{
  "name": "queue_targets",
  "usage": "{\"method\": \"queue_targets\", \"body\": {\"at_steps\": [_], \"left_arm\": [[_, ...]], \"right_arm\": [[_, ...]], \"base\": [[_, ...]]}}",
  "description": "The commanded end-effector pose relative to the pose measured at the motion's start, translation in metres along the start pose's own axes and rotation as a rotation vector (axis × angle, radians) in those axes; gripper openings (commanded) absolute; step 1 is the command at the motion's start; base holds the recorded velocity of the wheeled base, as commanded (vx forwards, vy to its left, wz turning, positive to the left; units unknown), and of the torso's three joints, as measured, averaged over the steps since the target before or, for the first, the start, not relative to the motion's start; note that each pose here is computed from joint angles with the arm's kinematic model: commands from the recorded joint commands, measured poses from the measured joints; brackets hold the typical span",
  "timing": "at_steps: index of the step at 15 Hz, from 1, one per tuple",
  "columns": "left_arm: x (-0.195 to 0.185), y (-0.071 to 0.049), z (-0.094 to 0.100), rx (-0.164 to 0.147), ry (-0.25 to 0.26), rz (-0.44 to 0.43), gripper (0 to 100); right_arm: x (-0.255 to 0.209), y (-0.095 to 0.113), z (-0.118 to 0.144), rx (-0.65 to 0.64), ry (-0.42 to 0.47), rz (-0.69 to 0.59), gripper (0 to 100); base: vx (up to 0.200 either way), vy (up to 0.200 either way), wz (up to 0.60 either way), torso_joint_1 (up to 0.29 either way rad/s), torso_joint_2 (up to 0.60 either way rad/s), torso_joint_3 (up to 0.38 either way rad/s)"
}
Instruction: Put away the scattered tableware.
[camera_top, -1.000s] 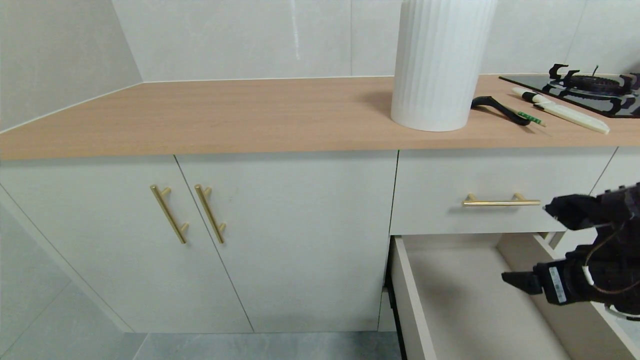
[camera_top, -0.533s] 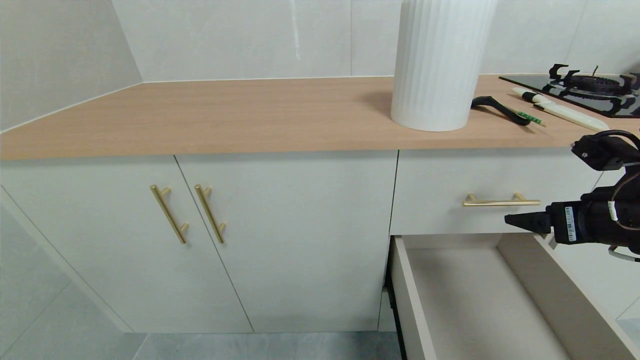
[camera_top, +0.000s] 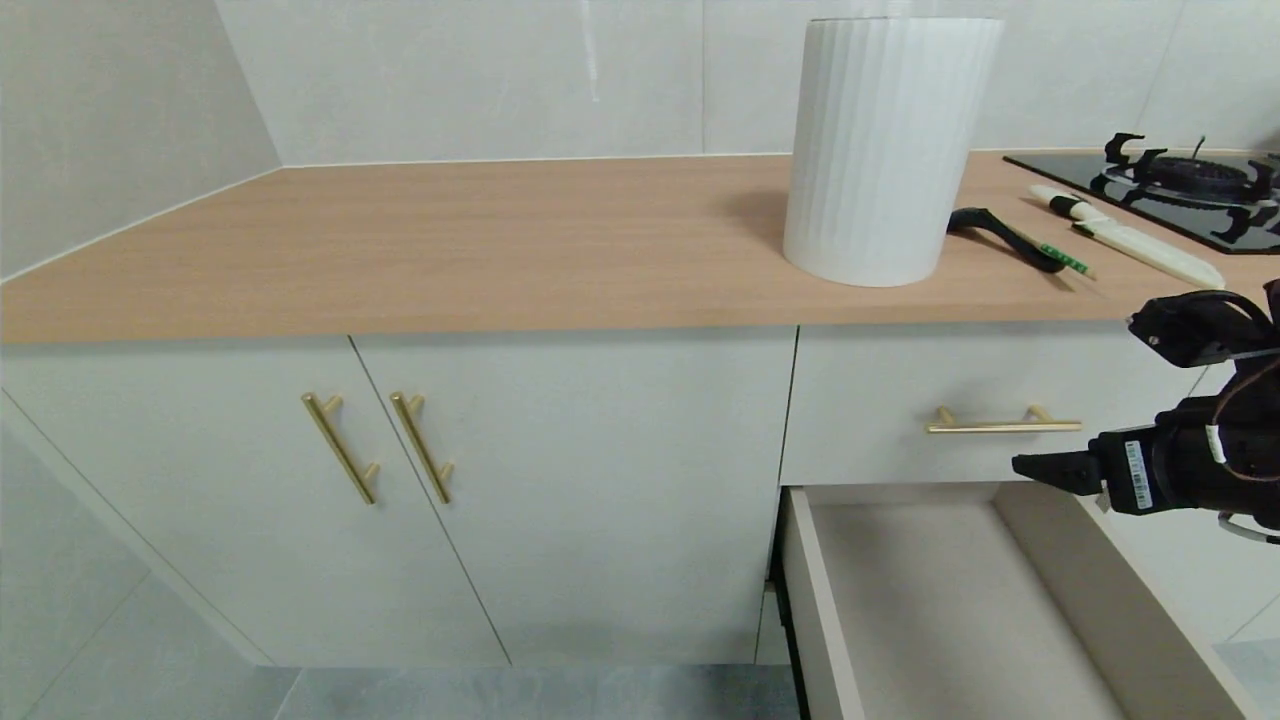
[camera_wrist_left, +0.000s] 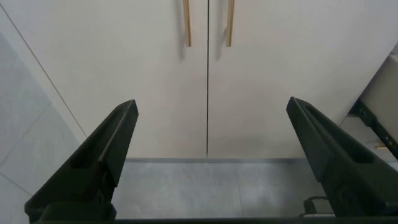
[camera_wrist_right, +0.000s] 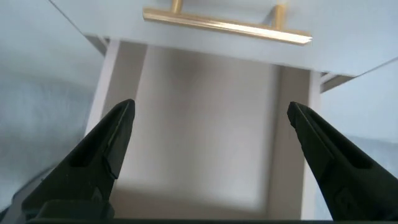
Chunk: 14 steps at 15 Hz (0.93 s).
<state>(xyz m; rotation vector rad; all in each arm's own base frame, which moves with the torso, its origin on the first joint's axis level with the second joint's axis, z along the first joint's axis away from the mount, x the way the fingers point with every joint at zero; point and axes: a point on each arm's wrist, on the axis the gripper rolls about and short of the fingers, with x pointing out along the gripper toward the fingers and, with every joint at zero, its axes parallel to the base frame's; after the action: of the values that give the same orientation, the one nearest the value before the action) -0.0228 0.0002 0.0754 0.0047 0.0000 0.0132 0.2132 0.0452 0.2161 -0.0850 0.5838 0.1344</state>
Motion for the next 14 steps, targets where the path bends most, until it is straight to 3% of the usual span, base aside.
{"method": "queue_targets", "body": {"at_steps": [1,3,14], "left_arm": [[0.0000,0.0000,0.0001,0.000,0.000,0.001,100],[0.0000,0.0000,0.0001,0.000,0.000,0.001,100],[0.0000,0.0000,0.0001,0.000,0.000,0.002,100]], "right_arm": [[0.0001,0.0002,-0.0001,-0.001,-0.001,0.000,100],[0.0005,0.0003,-0.0002,-0.001,0.001,0.002,100],[0.0021,0.0004,-0.0009,-0.003,0.007,0.000,100]], "base": [[0.000,0.000,0.00,0.085,-0.57,-0.286],[0.000,0.000,0.00,0.058,-0.52,-0.256],[0.000,0.000,0.00,0.231,-0.48,-0.273]]}}
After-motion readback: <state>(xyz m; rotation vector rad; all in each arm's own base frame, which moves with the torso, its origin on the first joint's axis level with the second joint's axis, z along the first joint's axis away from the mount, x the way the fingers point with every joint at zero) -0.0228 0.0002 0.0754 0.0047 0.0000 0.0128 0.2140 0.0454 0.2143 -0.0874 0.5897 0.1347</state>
